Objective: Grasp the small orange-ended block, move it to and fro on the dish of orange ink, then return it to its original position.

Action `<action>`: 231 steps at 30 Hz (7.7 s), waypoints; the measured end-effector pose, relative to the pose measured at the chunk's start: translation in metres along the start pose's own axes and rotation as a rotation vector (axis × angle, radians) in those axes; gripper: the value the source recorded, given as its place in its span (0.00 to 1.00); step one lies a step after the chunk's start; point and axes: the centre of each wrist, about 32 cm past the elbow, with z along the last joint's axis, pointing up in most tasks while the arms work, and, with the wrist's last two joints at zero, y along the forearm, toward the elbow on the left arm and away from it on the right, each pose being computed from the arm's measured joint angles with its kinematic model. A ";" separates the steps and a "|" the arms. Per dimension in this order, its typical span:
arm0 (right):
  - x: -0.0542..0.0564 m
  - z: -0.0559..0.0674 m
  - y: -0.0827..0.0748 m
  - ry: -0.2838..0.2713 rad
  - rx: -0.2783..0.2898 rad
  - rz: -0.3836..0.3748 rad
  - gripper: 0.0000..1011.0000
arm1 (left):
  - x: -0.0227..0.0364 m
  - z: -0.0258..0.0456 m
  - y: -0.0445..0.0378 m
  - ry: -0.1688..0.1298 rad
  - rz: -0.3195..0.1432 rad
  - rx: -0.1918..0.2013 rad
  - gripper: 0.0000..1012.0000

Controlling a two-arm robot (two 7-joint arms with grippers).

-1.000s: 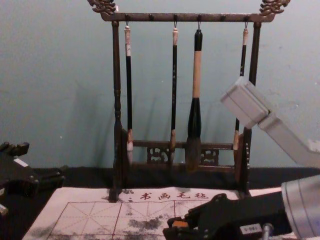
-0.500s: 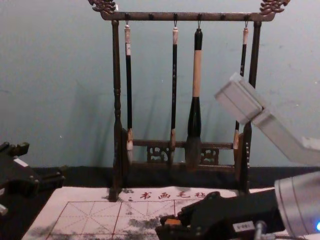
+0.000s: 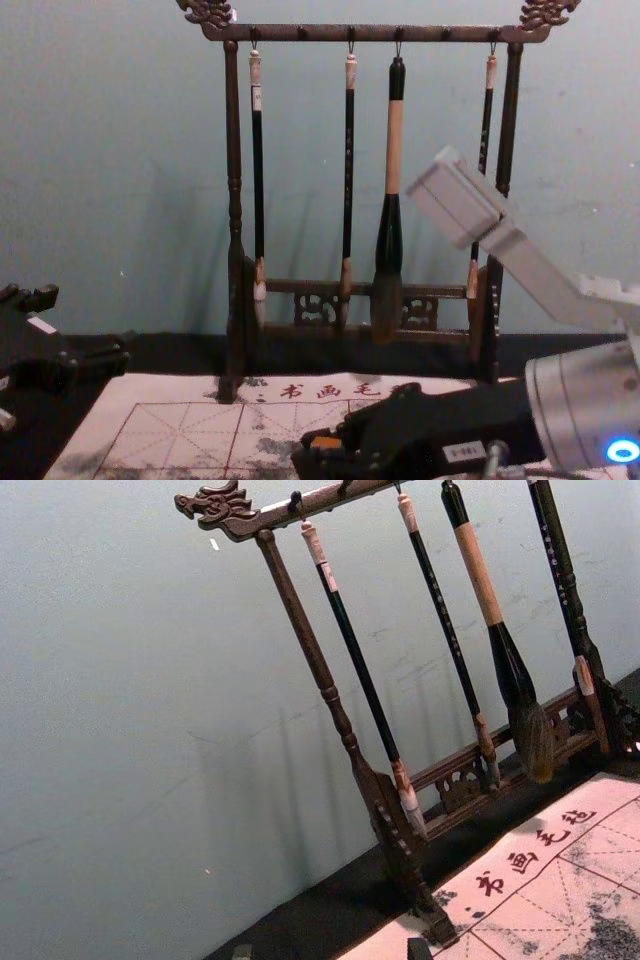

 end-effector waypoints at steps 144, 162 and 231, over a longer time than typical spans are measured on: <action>0.011 -0.021 -0.010 0.099 0.046 -0.087 0.13 | 0.0000 0.0000 0.0000 0.000 0.000 0.000 0.99; 0.005 -0.027 -0.024 0.112 0.045 -0.092 0.13 | 0.0000 0.0000 0.0000 0.000 0.000 0.000 0.99; 0.004 -0.019 0.006 0.132 0.069 -0.058 0.13 | 0.0000 0.0000 0.0000 0.000 0.000 0.000 0.99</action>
